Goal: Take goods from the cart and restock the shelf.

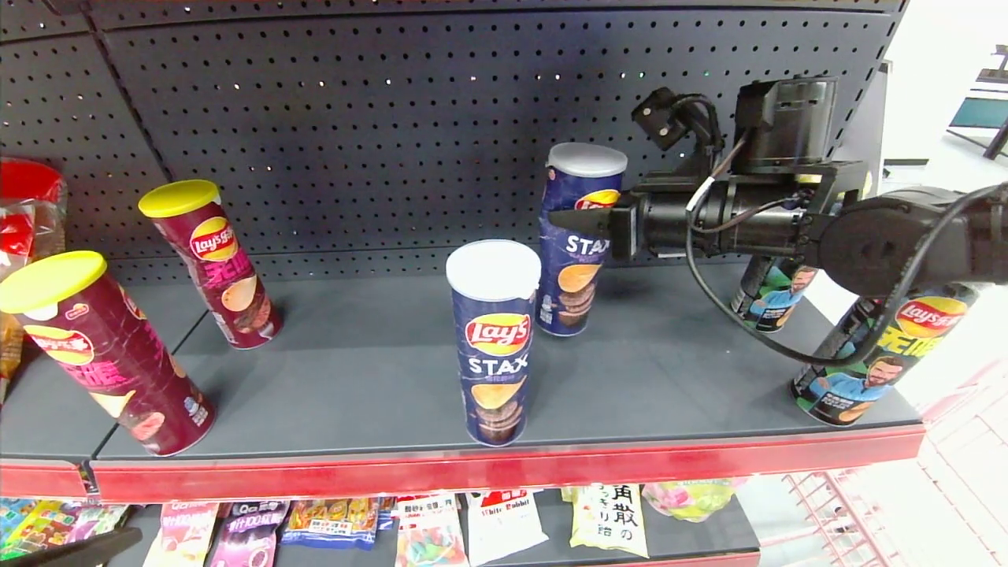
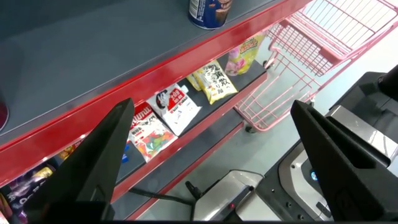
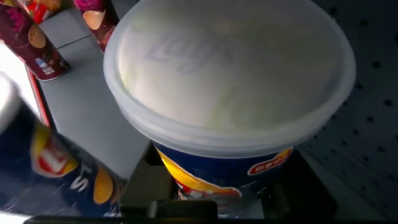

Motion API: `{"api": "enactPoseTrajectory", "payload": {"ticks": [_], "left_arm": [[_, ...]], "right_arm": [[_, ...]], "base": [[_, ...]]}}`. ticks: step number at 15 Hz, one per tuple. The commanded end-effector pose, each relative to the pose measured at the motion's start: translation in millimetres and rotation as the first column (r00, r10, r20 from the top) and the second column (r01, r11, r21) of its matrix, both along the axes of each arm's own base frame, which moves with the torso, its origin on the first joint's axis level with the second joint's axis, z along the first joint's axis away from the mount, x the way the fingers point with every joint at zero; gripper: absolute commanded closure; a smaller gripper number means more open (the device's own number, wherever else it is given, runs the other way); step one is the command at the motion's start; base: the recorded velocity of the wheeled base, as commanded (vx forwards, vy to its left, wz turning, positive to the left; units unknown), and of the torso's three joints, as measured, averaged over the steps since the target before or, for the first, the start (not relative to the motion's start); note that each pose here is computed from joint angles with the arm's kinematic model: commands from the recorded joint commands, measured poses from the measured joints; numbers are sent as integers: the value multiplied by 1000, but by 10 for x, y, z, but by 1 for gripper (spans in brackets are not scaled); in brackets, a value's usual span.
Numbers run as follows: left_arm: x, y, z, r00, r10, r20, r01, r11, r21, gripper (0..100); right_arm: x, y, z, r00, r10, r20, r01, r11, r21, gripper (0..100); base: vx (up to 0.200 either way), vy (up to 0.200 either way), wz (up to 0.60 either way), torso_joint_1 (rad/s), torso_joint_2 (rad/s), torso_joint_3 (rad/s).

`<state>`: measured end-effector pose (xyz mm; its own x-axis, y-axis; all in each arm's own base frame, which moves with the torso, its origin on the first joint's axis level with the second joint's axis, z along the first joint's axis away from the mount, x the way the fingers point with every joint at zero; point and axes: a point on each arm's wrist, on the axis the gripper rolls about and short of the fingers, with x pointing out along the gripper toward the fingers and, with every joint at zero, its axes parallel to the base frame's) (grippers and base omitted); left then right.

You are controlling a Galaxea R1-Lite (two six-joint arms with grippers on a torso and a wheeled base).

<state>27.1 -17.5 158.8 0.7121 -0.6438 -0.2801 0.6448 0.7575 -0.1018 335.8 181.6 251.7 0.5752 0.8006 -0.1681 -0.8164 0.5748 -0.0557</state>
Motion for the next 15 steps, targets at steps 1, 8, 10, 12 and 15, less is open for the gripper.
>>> {"api": "enactPoseTrajectory", "payload": {"ticks": [1, 8, 10, 12, 15], "left_arm": [[41, -11, 12, 1000, 0, -17, 0, 1000, 5, 0], [65, -18, 12, 1000, -2, -25, 2, 1000, 13, 0], [61, -16, 13, 1000, 0, -22, 1, 1000, 12, 0], [58, -15, 14, 1000, 0, -21, 1, 1000, 12, 0], [58, -15, 14, 1000, 1, -21, -1, 1000, 12, 0]], "right_arm": [[109, 105, -101, 1000, 11, -14, -11, 1000, -8, 100], [248, 293, -166, 999, 37, -7, -37, 999, -2, 100], [264, 331, -182, 999, 43, -7, -43, 999, -2, 100], [276, 346, -215, 999, 44, -14, -44, 999, -6, 100], [265, 399, -214, 998, 56, -12, -56, 998, -3, 100]], "base": [[0, 0, 0, 0, 0, 0], [0, 0, 0, 0, 0, 0], [0, 0, 0, 0, 0, 0], [0, 0, 0, 0, 0, 0], [0, 0, 0, 0, 0, 0]]}}
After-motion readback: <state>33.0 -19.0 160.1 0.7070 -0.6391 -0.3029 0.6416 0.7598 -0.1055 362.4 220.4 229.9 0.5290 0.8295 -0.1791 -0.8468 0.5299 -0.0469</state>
